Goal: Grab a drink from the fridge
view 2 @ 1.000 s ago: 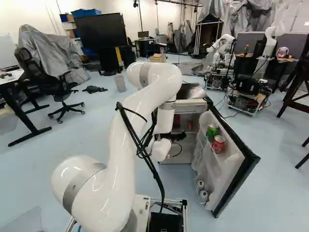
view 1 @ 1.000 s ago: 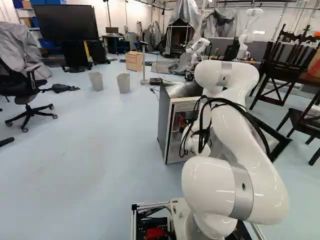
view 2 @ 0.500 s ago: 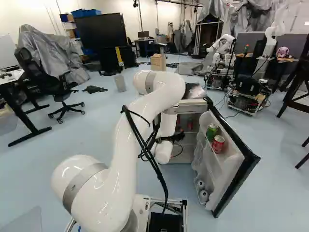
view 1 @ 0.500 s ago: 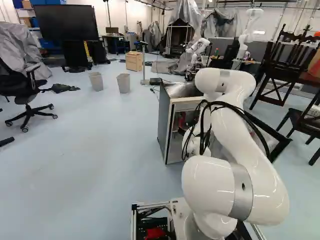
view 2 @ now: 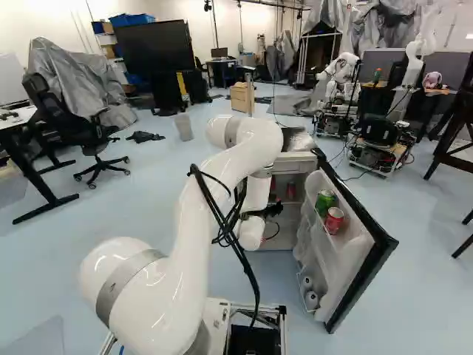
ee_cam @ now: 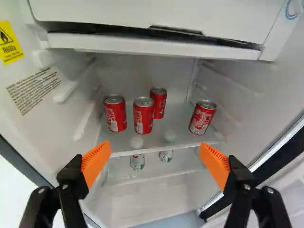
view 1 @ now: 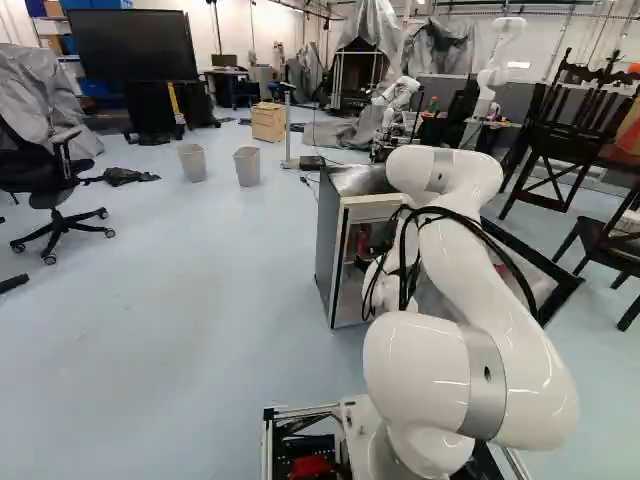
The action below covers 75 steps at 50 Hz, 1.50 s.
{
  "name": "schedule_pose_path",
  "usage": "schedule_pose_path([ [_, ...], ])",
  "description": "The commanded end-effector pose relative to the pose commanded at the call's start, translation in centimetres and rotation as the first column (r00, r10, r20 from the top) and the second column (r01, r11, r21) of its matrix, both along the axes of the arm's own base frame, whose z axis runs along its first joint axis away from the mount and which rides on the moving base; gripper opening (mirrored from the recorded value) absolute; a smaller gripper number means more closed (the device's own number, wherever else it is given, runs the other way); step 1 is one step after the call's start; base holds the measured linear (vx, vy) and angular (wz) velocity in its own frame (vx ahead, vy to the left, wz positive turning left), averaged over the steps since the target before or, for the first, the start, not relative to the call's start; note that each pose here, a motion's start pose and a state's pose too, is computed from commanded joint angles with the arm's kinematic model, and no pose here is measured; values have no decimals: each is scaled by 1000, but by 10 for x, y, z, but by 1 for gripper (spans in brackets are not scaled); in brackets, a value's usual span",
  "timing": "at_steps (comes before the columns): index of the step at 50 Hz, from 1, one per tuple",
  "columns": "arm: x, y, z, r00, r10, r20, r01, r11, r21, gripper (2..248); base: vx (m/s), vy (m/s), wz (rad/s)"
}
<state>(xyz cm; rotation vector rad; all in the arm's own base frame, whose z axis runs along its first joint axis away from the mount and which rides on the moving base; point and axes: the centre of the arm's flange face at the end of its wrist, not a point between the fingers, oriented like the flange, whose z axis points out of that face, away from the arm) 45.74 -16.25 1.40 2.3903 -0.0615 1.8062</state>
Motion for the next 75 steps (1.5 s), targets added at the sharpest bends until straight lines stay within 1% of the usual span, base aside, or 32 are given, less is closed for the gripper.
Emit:
schedule_pose_path([
  [12,15,-1,-15,1000,10,-5,-10,1000,-4,247,0,0,0],
  [34,39,-4,-30,999,26,-25,-26,1000,-10,247,0,0,0],
  [47,45,-9,-37,998,22,-51,-22,1000,-10,247,0,0,0],
  [60,51,-10,-43,997,26,-79,-27,1000,-8,247,0,0,0],
  [75,60,-11,-47,997,31,-72,-32,999,-13,247,0,0,0],
])
